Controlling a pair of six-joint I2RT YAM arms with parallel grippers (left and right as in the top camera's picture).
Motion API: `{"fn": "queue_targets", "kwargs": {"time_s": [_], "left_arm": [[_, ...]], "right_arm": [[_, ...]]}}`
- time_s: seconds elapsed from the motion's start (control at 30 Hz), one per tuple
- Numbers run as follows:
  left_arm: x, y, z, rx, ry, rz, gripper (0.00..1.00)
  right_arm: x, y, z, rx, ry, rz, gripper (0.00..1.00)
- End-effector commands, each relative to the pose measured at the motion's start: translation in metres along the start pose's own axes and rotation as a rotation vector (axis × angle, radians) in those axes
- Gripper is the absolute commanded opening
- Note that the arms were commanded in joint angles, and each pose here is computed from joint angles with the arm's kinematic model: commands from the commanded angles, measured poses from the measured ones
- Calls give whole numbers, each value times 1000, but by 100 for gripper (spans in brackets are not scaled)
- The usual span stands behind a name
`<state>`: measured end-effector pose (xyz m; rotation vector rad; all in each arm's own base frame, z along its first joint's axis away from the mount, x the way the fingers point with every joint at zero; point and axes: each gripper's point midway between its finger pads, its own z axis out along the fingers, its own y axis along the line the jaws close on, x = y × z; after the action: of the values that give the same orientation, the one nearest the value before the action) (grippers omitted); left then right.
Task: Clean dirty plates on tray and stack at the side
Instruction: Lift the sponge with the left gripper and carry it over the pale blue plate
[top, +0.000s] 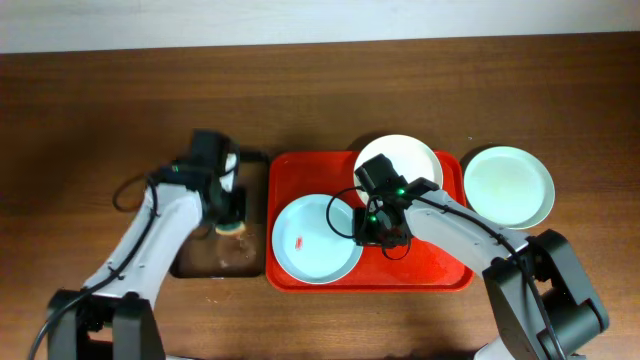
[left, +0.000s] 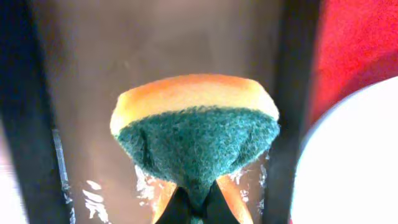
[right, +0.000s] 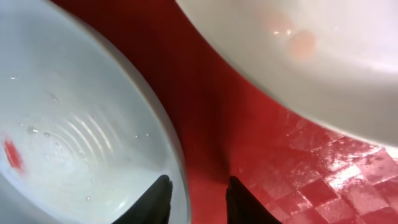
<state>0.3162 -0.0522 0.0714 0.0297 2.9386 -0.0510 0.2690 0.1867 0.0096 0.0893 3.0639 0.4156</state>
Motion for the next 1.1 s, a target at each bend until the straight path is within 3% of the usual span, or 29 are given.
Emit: {"fn": "queue_targets", "kwargs": {"time_s": [0.0, 0.4, 0.63, 0.8, 1.07], "left_arm": [[-26, -6, -44, 16, -51, 0, 0], [-21, -32, -43, 1, -53, -24, 0], [3, -116, -43, 164, -12, 94, 0], [14, -138, -16, 151, 54, 104, 0], [23, -138, 30, 99, 153, 109, 0]], "right_arm": [[1, -2, 3, 13, -3, 4, 7], [-5, -4, 3, 28, -34, 106, 4], [-5, -9, -3, 43, -17, 130, 4], [-2, -20, -6, 70, 7, 156, 4], [-2, -20, -6, 70, 7, 156, 5]]}}
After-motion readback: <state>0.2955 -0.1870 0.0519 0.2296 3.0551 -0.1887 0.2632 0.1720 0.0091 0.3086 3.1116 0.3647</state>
